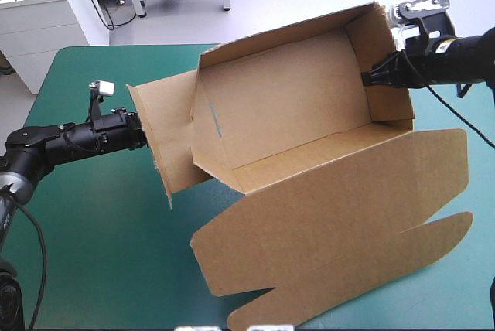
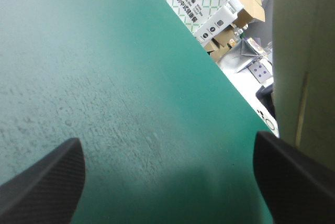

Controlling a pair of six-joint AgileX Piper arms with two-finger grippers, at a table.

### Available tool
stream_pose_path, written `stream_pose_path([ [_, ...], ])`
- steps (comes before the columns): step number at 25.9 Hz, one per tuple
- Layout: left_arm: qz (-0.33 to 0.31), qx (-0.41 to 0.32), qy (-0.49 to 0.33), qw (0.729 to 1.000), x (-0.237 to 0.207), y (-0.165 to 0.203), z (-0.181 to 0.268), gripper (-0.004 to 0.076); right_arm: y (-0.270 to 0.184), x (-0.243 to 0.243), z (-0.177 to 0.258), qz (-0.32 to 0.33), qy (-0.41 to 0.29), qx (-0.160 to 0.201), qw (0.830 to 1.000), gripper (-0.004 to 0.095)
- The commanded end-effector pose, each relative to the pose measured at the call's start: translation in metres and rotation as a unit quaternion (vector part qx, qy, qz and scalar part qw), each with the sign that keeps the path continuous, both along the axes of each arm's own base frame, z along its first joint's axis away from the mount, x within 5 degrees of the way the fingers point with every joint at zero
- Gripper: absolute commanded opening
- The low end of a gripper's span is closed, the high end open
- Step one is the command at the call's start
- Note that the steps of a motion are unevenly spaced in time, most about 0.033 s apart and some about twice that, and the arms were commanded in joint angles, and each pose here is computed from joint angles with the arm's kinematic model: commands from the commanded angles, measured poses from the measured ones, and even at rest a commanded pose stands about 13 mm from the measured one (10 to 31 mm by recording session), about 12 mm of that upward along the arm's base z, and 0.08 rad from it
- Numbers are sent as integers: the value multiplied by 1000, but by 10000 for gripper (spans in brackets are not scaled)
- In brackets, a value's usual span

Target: Fold the box

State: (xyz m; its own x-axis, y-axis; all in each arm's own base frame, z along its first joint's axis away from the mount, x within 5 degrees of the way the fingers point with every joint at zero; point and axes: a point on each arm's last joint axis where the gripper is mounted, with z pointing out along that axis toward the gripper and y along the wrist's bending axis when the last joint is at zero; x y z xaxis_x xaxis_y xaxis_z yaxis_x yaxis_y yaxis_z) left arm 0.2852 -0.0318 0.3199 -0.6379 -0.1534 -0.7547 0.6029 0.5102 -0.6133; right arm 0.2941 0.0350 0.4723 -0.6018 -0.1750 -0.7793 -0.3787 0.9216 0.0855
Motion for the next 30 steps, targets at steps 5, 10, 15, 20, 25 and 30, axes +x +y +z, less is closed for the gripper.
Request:
stream_pose_path([
  [5,-43,-57,-96,993,-39,-13,58,620,26,12,12,-31,-67,23,997,3],
  [10,-43,-63,-115,990,-49,-15,68,620,47,16,13,-25,-94,29,995,4],
  [15,-65,-72,-113,989,-51,-26,69,620,59,14,15,-18,-112,27,993,4],
  [20,-55,-78,-119,988,-48,-33,72,620,63,15,14,-28,-117,6,993,4],
  [25,-21,-49,-105,993,-41,-43,80,620,63,16,14,-34,-120,14,992,4],
  [30,50,31,-86,995,-32,-55,97,620,63,18,15,-43,-125,19,991,3],
])
